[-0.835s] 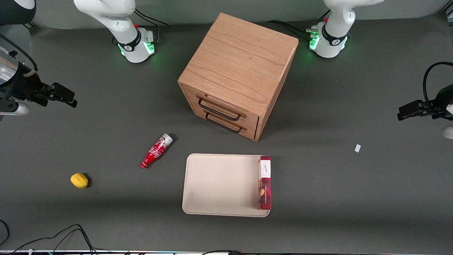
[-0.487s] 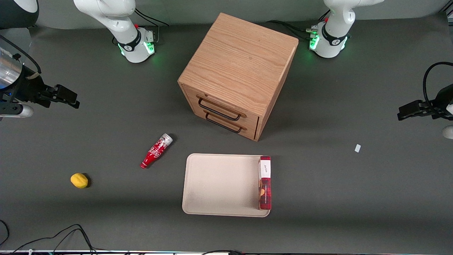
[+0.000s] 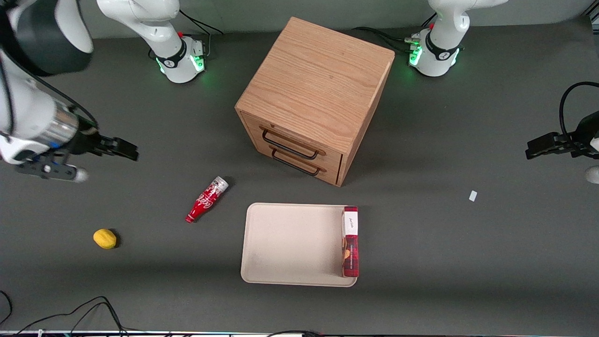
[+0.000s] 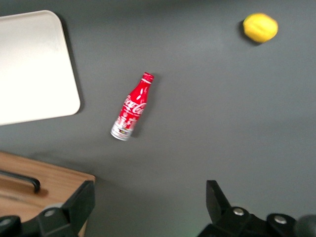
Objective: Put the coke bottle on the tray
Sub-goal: 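Move the open right gripper down over the red Coca-Cola bottle, then close the right gripper around the bottle's body and lift it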
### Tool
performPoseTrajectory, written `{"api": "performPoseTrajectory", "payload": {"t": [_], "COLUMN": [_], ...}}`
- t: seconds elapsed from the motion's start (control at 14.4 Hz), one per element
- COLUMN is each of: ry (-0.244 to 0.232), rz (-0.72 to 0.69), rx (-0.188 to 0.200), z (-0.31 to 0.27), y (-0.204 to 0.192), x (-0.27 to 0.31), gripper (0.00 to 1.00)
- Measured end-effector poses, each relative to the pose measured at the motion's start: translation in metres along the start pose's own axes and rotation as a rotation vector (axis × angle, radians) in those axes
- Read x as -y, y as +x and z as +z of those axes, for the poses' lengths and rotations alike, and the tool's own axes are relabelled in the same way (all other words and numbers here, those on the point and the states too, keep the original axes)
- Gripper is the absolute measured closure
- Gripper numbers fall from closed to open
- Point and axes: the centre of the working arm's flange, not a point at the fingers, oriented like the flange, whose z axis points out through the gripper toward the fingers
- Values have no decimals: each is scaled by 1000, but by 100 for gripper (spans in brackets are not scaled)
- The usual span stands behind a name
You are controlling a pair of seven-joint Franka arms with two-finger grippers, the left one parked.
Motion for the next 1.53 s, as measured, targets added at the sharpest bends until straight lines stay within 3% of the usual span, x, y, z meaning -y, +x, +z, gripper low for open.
{"api": "performPoseTrajectory", "payload": {"t": [0.28,0.42,0.63,0.77,1.11,1.32,1.53], "ry": [23,1,-24,-7,31,24,24], "rz": [138,217,302,336,346,349,355], "rx": [-1,-26,-65,-59,-52,-36,-44], "z": [77,129,205,252,312,337,350], "y": [29,36,28,18,13,14,17], "x": [33,43,68,72,63,58,55], "gripper": [0,0,0,0,0,0,0]}}
